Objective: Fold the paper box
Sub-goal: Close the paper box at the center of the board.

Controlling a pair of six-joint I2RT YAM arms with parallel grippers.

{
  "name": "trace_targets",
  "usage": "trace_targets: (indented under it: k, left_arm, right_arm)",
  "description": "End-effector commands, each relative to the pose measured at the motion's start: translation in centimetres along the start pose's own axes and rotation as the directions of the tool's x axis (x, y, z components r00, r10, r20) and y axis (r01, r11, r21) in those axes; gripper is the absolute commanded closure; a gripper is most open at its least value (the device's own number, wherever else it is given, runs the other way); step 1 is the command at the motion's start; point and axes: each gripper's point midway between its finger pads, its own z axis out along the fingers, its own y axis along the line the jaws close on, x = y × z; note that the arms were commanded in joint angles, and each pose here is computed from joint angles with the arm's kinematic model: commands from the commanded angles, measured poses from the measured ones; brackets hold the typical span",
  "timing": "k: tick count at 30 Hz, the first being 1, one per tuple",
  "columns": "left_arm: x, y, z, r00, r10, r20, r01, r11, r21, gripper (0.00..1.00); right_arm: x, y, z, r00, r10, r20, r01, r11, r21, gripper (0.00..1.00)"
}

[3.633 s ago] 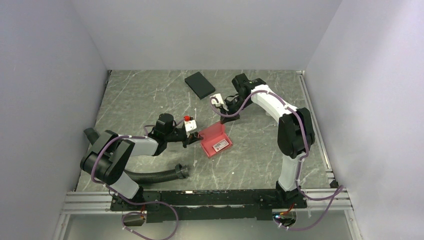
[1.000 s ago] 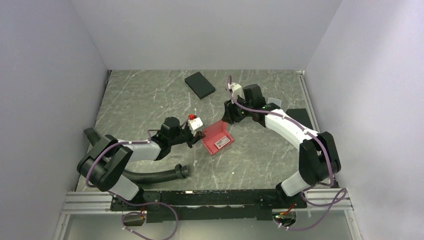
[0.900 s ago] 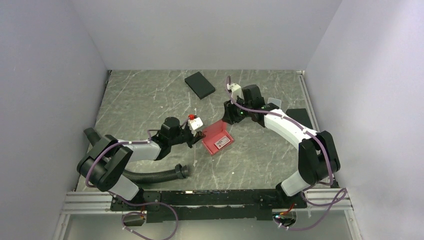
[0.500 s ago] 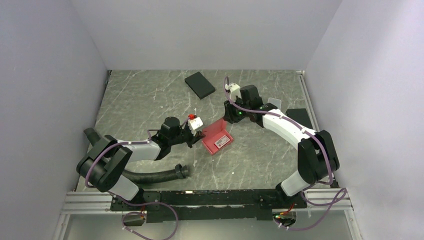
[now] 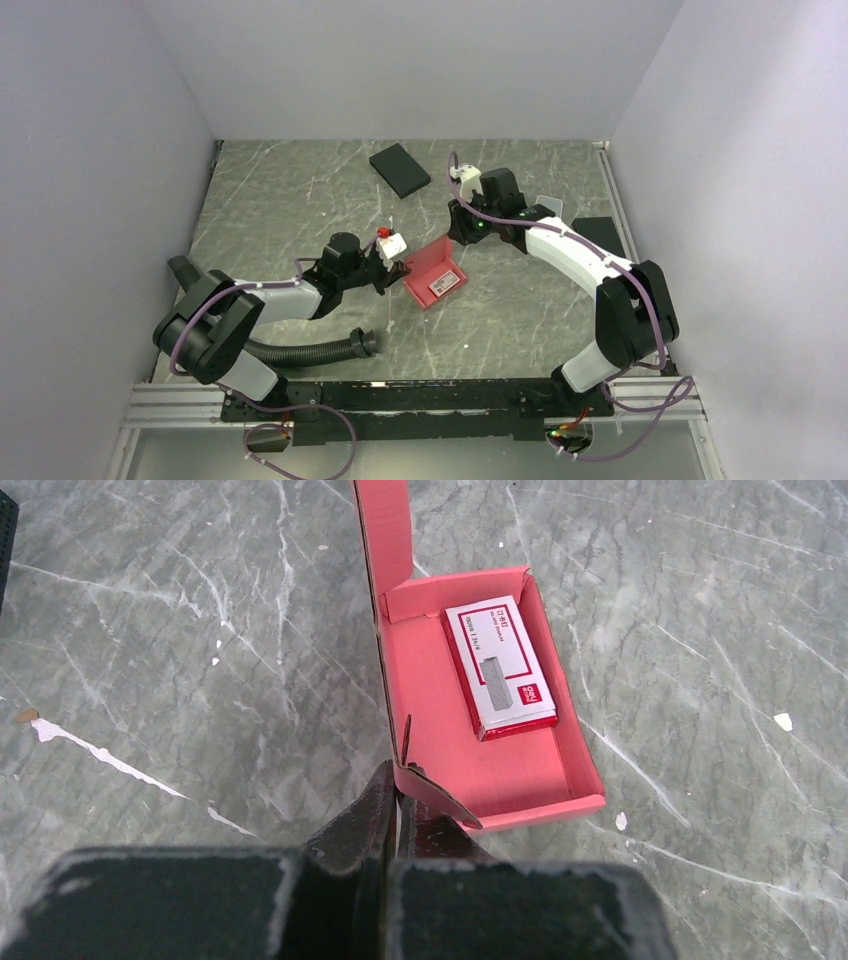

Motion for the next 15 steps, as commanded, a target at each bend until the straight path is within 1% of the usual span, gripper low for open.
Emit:
trace_targets:
  k: [1, 9, 15]
  left_arm:
    - [-2.60, 0.21, 0.16, 0.998, 0.024, 0.056, -0.024, 1.000, 0.001, 1.00]
    - [-2.77, 0.18, 0.08, 0.998, 0.028, 0.059, -0.028, 1.000, 0.002, 1.00]
    - [-2.81, 0.15, 0.07, 0.998, 0.032, 0.061, -0.033, 0.999, 0.003, 1.00]
  right_arm:
    - [-2.43, 0.30, -0.28, 0.998, -0.021, 0.052, 0.022, 1.000, -0.014, 0.70]
    - [-1.80, 0.29, 0.34, 1.000, -0.012, 0.023, 0.012, 1.000, -0.013, 0.77]
    - [-1.63, 0.19, 0.60, 1.000, -0.009, 0.014, 0.009, 1.000, -0.006, 0.78]
